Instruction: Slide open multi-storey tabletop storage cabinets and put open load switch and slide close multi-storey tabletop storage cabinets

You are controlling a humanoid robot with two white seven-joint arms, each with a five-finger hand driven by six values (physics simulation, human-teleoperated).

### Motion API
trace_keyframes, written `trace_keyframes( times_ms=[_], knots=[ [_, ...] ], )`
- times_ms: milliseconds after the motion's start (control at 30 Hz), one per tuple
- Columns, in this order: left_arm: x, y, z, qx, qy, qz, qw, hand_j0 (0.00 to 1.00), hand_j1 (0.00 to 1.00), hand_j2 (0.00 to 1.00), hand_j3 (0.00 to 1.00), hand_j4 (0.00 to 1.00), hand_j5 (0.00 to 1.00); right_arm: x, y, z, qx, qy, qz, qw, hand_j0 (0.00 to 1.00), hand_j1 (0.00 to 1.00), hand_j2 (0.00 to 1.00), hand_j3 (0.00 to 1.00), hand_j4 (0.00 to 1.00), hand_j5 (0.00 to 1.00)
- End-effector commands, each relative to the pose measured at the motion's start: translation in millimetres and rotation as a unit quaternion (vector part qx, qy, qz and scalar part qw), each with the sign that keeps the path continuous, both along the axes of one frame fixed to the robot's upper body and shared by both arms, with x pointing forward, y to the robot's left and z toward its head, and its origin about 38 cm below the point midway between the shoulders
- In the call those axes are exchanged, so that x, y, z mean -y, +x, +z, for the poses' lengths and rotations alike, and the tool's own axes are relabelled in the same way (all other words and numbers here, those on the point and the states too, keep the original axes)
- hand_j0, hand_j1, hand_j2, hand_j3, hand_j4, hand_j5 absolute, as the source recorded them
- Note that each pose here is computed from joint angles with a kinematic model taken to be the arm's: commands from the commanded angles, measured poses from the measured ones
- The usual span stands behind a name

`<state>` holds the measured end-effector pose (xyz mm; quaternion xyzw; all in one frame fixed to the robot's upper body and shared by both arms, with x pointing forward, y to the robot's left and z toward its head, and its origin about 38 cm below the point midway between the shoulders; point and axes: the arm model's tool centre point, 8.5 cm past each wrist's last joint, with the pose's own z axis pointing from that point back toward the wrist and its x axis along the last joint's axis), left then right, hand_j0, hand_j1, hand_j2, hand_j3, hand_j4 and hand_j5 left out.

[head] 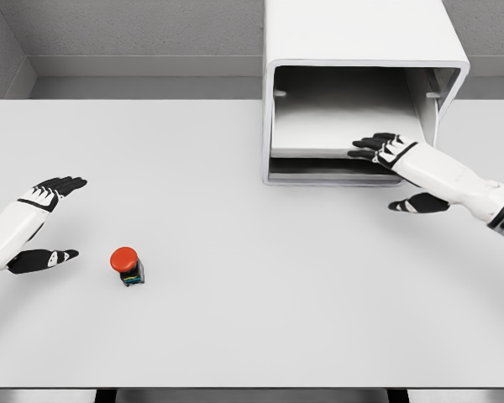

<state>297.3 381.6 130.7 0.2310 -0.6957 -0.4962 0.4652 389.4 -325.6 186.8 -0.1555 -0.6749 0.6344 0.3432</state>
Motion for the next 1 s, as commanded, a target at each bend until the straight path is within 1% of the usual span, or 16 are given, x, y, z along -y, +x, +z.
trace_keyframes(
  times_ms=[0,200,233,300,367,433,467,767,867,967],
  knots=[
    [0,0.1,0.8,0.001,-0.003,0.001,1.0,1.0,1.0,1.0,1.0,1.0,1.0,4,-0.2,2.4,0.002,-0.008,-0.003,1.0,1.0,1.0,1.0,1.0,1.0,1.0],
    [0,0.1,0.8,0.001,-0.003,0.001,1.0,1.0,1.0,1.0,1.0,1.0,1.0,9,-1.4,4.8,0.005,-0.008,-0.009,0.9999,1.0,1.0,1.0,1.0,1.0,1.0],
    [0,0.1,0.8,0.001,-0.003,0.001,1.0,1.0,1.0,1.0,1.0,1.0,1.0,5,-3.8,7.2,0.009,-0.008,-0.003,0.9999,1.0,1.0,1.0,1.0,1.0,1.0],
    [-1,0.1,1.1,0.001,-0.003,0.001,1.0,1.0,1.0,1.0,1.0,1.0,1.0,11,-7.3,7.4,0.01,-0.008,-0.009,0.9999,1.0,1.0,1.0,1.0,1.0,1.0],
    [-1,0.1,1.1,0.001,-0.003,0.001,1.0,1.0,1.0,1.0,1.0,1.0,1.0,9,-8.6,10.0,0.014,-0.007,-0.006,0.9999,1.0,1.0,1.0,1.0,1.0,1.0],
    [-1,0.1,1.1,0.001,-0.003,0.001,1.0,1.0,1.0,1.0,1.0,1.0,1.0,9,-8.7,10.1,0.014,-0.007,-0.007,0.9999,1.0,1.0,1.0,1.0,1.0,1.0],
    [-1,0.1,1.1,0.001,-0.003,0.001,1.0,1.0,1.0,1.0,1.0,1.0,1.0,14,-7.7,15.1,0.02,-0.006,-0.013,0.9997,1.0,1.0,1.0,1.0,1.0,1.0],
    [-3,0.5,1.6,0.002,-0.002,0.003,1.0,1.0,1.0,1.0,1.0,1.0,1.0,21,-7.8,23.4,0.031,-0.003,-0.024,0.9992,1.0,1.0,1.0,1.0,1.0,1.0],
    [-2,0.5,1.8,0.002,-0.003,0.003,1.0,1.0,1.0,1.0,1.0,1.0,1.0,19,-22.1,29.5,0.044,0.004,-0.019,0.9988,1.0,1.0,1.0,1.0,1.0,1.0],
    [-2,0.5,2.0,0.002,-0.002,0.003,1.0,1.0,1.0,1.0,1.0,1.0,1.0,21,-23.6,32.4,0.047,0.009,-0.021,0.9986,1.0,1.0,1.0,1.0,1.0,1.0]
  ],
)
